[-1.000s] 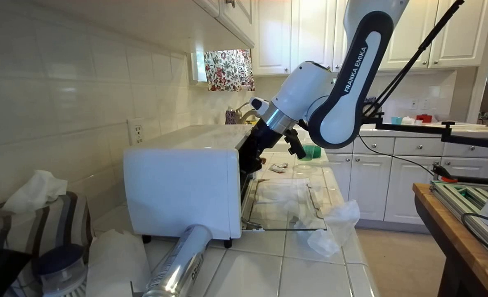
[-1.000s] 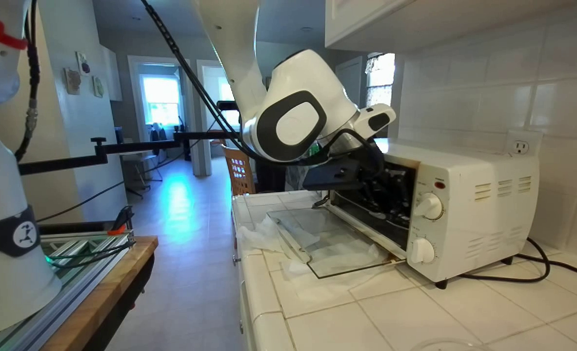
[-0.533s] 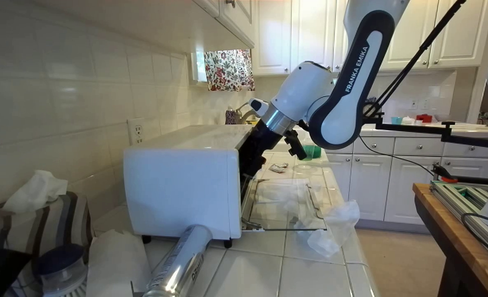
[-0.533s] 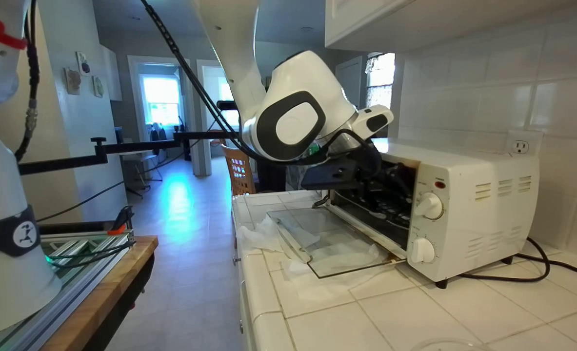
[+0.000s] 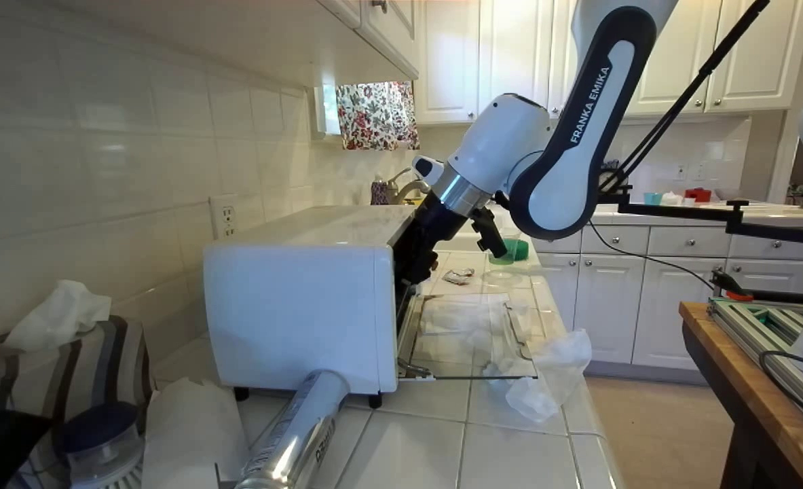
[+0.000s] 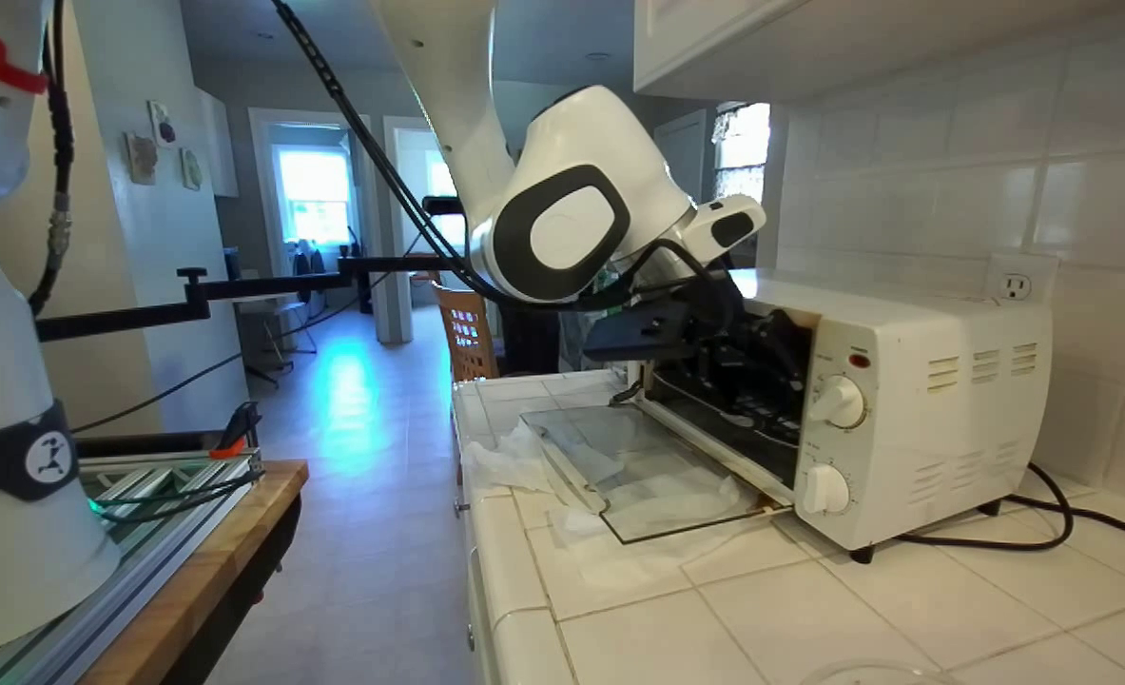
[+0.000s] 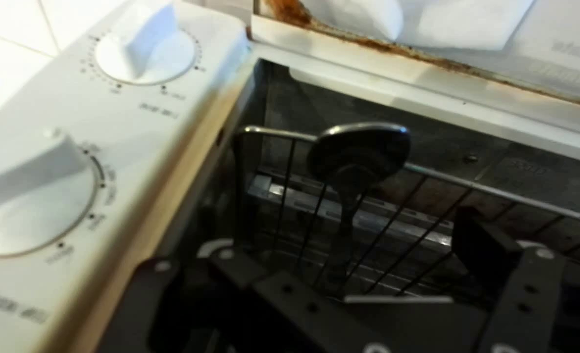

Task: Open the oven and put a spoon into it

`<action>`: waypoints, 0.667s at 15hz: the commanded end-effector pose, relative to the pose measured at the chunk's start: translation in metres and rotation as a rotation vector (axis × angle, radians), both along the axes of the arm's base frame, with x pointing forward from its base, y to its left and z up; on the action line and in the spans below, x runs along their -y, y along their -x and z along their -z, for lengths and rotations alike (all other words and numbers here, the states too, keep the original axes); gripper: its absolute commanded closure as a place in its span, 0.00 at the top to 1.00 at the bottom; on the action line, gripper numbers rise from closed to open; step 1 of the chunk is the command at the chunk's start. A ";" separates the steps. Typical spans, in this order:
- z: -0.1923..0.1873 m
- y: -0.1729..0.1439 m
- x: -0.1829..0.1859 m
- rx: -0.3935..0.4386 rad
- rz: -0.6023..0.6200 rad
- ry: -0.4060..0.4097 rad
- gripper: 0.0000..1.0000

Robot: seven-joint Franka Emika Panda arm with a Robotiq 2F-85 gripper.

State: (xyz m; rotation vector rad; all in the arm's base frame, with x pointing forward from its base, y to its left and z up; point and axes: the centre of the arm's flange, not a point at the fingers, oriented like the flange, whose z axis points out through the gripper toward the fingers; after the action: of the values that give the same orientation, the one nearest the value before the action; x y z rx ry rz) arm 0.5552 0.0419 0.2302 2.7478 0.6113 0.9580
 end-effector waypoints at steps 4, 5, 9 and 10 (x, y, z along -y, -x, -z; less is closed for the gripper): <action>-0.013 0.021 -0.007 -0.019 0.037 0.001 1.00; -0.013 0.024 -0.009 -0.036 0.033 -0.007 1.00; -0.019 0.038 -0.016 -0.062 0.026 -0.016 1.00; -0.020 0.041 -0.016 -0.066 0.027 -0.012 1.00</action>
State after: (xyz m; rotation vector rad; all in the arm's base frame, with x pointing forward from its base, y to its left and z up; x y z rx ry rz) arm 0.5302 0.0558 0.2386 2.7796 0.6005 0.9021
